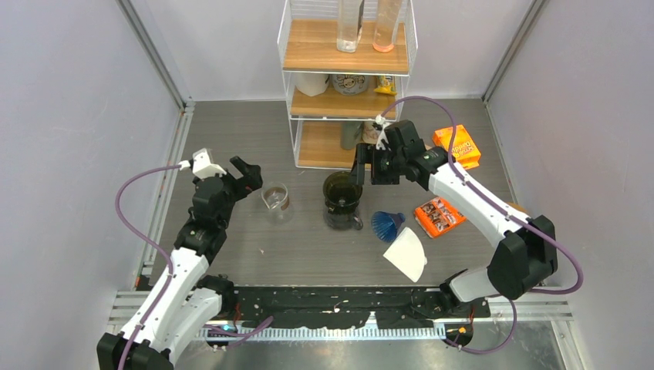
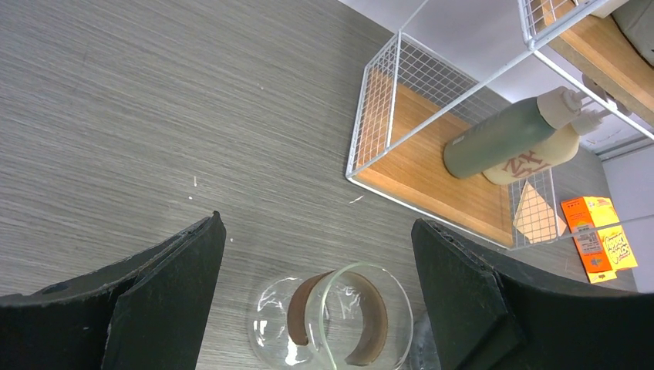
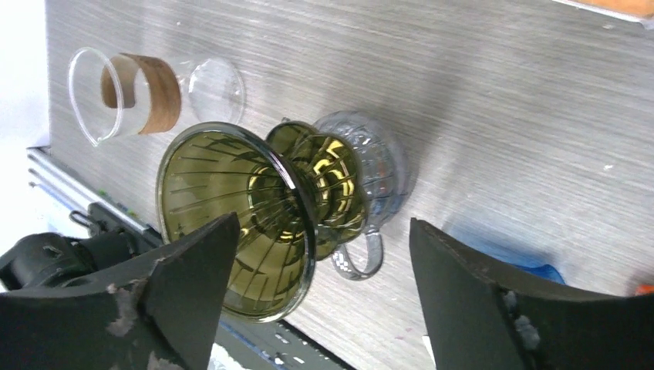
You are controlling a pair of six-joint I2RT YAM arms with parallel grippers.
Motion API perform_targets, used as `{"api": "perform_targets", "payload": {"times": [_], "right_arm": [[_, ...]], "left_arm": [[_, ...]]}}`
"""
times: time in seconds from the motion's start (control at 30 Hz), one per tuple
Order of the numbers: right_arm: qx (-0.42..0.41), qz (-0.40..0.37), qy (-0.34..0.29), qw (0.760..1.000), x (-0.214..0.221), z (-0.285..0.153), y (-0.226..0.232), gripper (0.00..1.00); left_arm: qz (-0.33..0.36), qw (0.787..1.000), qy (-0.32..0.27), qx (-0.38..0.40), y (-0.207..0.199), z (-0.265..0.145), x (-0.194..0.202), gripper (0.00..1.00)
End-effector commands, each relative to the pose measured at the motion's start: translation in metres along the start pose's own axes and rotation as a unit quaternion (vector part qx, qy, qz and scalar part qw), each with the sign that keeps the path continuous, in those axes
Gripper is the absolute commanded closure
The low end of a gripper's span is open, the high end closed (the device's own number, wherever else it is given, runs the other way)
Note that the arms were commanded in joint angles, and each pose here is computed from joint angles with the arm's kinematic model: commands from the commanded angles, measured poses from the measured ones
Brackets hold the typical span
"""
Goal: Place the coffee filter in the dripper
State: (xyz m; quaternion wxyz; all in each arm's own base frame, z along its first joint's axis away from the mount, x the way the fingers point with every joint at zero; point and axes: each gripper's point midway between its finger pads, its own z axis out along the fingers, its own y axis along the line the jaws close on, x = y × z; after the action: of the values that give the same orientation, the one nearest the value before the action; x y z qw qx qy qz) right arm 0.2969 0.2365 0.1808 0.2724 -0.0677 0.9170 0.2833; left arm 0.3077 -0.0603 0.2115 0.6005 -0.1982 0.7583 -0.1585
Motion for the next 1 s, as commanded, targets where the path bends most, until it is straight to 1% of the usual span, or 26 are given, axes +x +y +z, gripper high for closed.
{"api": "perform_targets", "payload": {"times": [0.0, 0.07, 0.1, 0.13, 0.17, 0.2, 0.23, 0.27, 0.3, 0.33, 0.4, 0.47, 0.57, 0.73, 0.9, 0.97], "right_arm": [[0.036, 0.0, -0.074, 0.997, -0.034, -0.032, -0.004, 0.01], [0.059, 0.009, -0.089, 0.994, -0.036, -0.043, -0.016, 0.04], [0.069, 0.014, -0.09, 0.993, -0.033, -0.046, -0.022, 0.04], [0.083, 0.017, -0.113, 0.99, -0.038, -0.059, -0.027, 0.04], [0.099, 0.023, -0.112, 0.989, -0.033, -0.061, -0.037, 0.04], [0.12, 0.024, -0.131, 0.984, -0.036, -0.072, -0.045, 0.05], [0.143, 0.028, -0.13, 0.981, -0.03, -0.075, -0.057, 0.04], [0.168, 0.03, -0.149, 0.974, -0.031, -0.087, -0.065, 0.04], [0.192, 0.039, -0.139, 0.971, -0.019, -0.09, -0.078, 0.05], [0.215, 0.043, -0.153, 0.964, -0.017, -0.101, -0.086, 0.05], [0.253, 0.06, -0.145, 0.955, 0.005, -0.112, -0.104, 0.05], [0.288, 0.091, -0.121, 0.946, 0.035, -0.121, -0.122, 0.05], [0.317, 0.131, -0.101, 0.934, 0.07, -0.125, -0.143, 0.04], [0.329, 0.184, -0.057, 0.925, 0.119, -0.111, -0.163, 0.04], [0.303, 0.202, -0.013, 0.931, 0.144, -0.086, -0.163, 0.03], [0.292, 0.203, -0.009, 0.935, 0.147, -0.076, -0.164, 0.02]], "left_arm": [[0.001, 1.0, -0.014, 0.016, -0.006, -0.001, -0.007, 0.01], [0.001, 1.0, -0.016, 0.017, -0.005, -0.002, -0.007, 0.01], [0.0, 1.0, -0.016, 0.017, -0.005, -0.002, -0.007, 0.01], [0.001, 1.0, -0.016, 0.017, -0.005, -0.002, -0.007, 0.01], [0.001, 1.0, -0.016, 0.017, -0.005, -0.002, -0.007, 0.01], [0.001, 1.0, -0.015, 0.018, -0.006, -0.002, -0.007, 0.01], [0.0, 1.0, -0.016, 0.019, -0.006, -0.002, -0.007, 0.01], [0.0, 1.0, -0.016, 0.019, -0.007, -0.002, -0.008, 0.01], [0.0, 1.0, -0.017, 0.02, -0.007, -0.003, -0.008, 0.01], [-0.002, 1.0, -0.017, 0.02, -0.007, -0.003, -0.009, 0.01], [-0.002, 1.0, -0.017, 0.021, -0.007, -0.003, -0.008, 0.01], [-0.002, 1.0, -0.018, 0.023, -0.008, -0.004, -0.009, 0.01], [-0.004, 1.0, -0.019, 0.023, -0.008, -0.005, -0.009, 0.01], [-0.004, 1.0, -0.018, 0.023, -0.008, -0.004, -0.009, 0.01], [-0.005, 1.0, -0.02, 0.022, -0.008, -0.004, -0.01, 0.01], [-0.007, 1.0, -0.022, 0.018, -0.006, -0.004, -0.01, 0.01]]}}
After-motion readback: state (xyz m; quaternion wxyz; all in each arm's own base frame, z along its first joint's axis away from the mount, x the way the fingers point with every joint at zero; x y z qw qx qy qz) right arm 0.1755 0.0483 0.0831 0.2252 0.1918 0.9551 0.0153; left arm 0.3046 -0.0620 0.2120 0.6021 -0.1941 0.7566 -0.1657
